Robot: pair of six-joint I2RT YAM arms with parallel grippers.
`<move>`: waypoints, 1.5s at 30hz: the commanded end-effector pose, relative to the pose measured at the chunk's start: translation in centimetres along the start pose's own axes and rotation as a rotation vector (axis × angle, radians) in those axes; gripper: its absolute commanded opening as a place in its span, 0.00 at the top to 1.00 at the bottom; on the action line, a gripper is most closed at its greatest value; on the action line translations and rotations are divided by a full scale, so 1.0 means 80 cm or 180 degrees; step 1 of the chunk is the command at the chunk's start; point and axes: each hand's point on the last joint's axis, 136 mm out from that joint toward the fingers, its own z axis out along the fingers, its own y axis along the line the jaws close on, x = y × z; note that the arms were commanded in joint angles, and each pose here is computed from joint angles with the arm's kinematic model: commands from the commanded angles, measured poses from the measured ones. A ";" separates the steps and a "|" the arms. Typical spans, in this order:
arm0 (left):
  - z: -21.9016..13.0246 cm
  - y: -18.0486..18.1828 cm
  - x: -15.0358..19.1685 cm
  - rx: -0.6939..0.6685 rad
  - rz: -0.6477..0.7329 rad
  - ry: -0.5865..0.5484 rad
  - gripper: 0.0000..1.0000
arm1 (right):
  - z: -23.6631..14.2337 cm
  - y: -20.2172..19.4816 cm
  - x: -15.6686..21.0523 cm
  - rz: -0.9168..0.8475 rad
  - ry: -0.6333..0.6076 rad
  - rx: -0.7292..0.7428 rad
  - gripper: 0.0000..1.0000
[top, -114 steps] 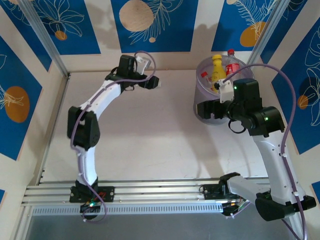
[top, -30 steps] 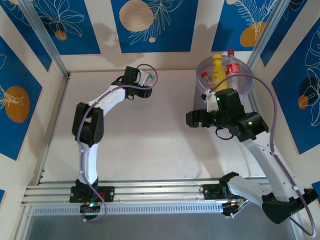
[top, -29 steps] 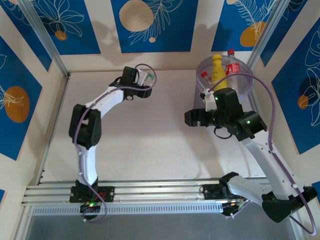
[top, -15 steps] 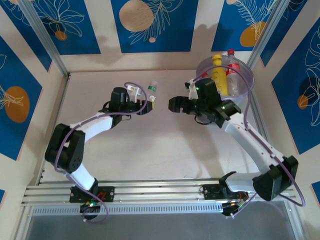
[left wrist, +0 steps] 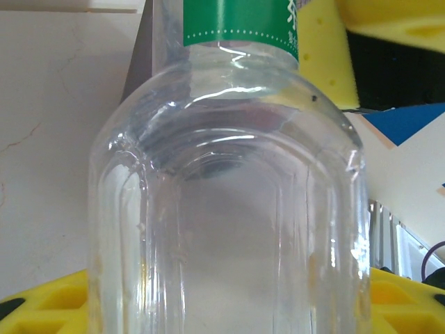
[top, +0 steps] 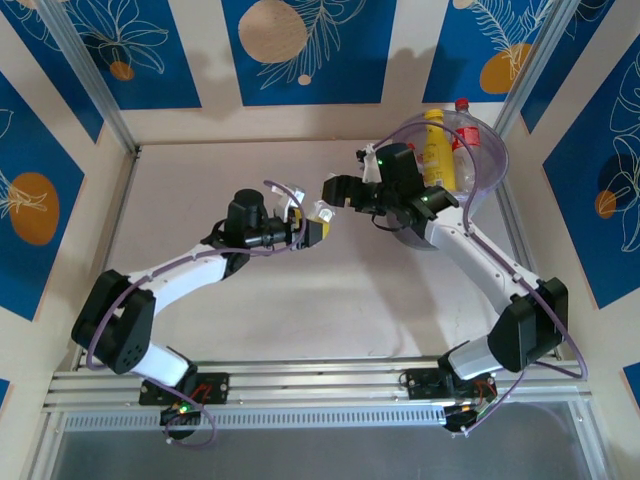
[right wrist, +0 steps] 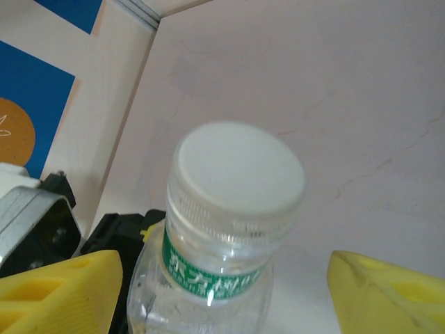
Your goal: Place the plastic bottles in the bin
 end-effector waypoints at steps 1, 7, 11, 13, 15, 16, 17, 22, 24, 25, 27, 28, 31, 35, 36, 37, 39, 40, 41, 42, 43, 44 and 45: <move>-0.003 -0.015 -0.014 0.0108 0.0166 -0.0153 1.00 | 0.001 0.016 -0.018 0.0045 -0.0103 -0.0184 0.26; 0.000 -0.023 -0.016 0.0176 0.0205 -0.0186 1.00 | 0.016 0.008 -0.019 0.0087 -0.0087 -0.0141 0.35; 0.001 -0.022 -0.016 0.0158 0.0221 -0.0170 1.00 | 0.022 0.007 -0.020 0.0088 -0.0082 -0.0142 0.45; 0.000 -0.024 -0.017 0.0182 0.0236 -0.0185 1.00 | 0.026 0.006 -0.020 0.0086 -0.0071 -0.0137 0.49; 0.000 -0.025 -0.018 0.0188 0.0245 -0.0195 1.00 | 0.028 0.007 -0.022 0.0085 -0.0073 -0.0146 0.53; 0.000 -0.025 -0.018 0.0191 0.0247 -0.0194 1.00 | 0.028 0.007 -0.023 0.0083 -0.0077 -0.0150 0.55; 0.000 -0.025 -0.019 0.0189 0.0247 -0.0198 1.00 | 0.028 0.007 -0.023 0.0079 -0.0084 -0.0144 0.57; 0.001 -0.028 -0.019 0.0228 0.0255 -0.0191 0.87 | 0.025 0.009 -0.031 0.0007 -0.0130 -0.0124 0.66; 0.000 -0.029 -0.020 0.0229 0.0262 -0.0196 0.72 | 0.024 0.012 -0.035 -0.0037 -0.0149 -0.0126 0.68; 0.000 -0.030 -0.020 0.0237 0.0269 -0.0190 0.63 | 0.023 0.013 -0.036 -0.0056 -0.0159 -0.0123 0.69; -0.002 -0.031 -0.019 0.0236 0.0284 -0.0183 0.42 | 0.019 0.016 -0.042 -0.0101 -0.0198 -0.0128 0.70; -0.003 -0.030 -0.019 0.0230 0.0290 -0.0182 0.30 | 0.017 0.018 -0.044 -0.0116 -0.0219 -0.0131 0.70; -0.006 -0.033 -0.020 0.0231 0.0324 -0.0186 0.05 | 0.010 0.024 -0.055 -0.0179 -0.0293 -0.0156 0.71; -0.014 -0.039 -0.021 0.0247 0.0370 -0.0203 0.00 | -0.005 0.033 -0.074 -0.0311 -0.0423 -0.0156 0.71; -0.016 -0.041 -0.021 0.0243 0.0378 -0.0201 0.00 | -0.012 0.035 -0.083 -0.0363 -0.0484 -0.0138 0.71; -0.019 -0.043 -0.019 0.0243 0.0391 -0.0188 0.00 | -0.021 0.038 -0.093 -0.0423 -0.0548 -0.0125 0.72; -0.025 -0.044 -0.014 0.0211 0.0394 -0.0140 0.00 | -0.039 0.043 -0.112 -0.0524 -0.0658 -0.0091 0.72; -0.028 -0.043 -0.009 0.0183 0.0395 -0.0099 0.00 | -0.051 0.046 -0.124 -0.0586 -0.0729 -0.0059 0.72; -0.031 -0.042 -0.005 0.0146 0.0394 -0.0063 0.00 | -0.062 0.049 -0.134 -0.0642 -0.0798 -0.0031 0.72; -0.034 -0.040 0.001 0.0095 0.0391 -0.0021 0.00 | -0.074 0.051 -0.145 -0.0697 -0.0867 0.0022 0.72; -0.038 -0.037 0.005 0.0037 0.0382 0.0011 0.00 | -0.085 0.051 -0.154 -0.0744 -0.0926 0.0078 0.72; -0.042 -0.033 0.010 -0.0040 0.0365 0.0049 0.00 | -0.099 0.051 -0.166 -0.0795 -0.1016 0.0144 0.72; -0.046 -0.030 0.015 -0.0109 0.0353 0.0087 0.00 | -0.111 0.051 -0.175 -0.0834 -0.1084 0.0201 0.72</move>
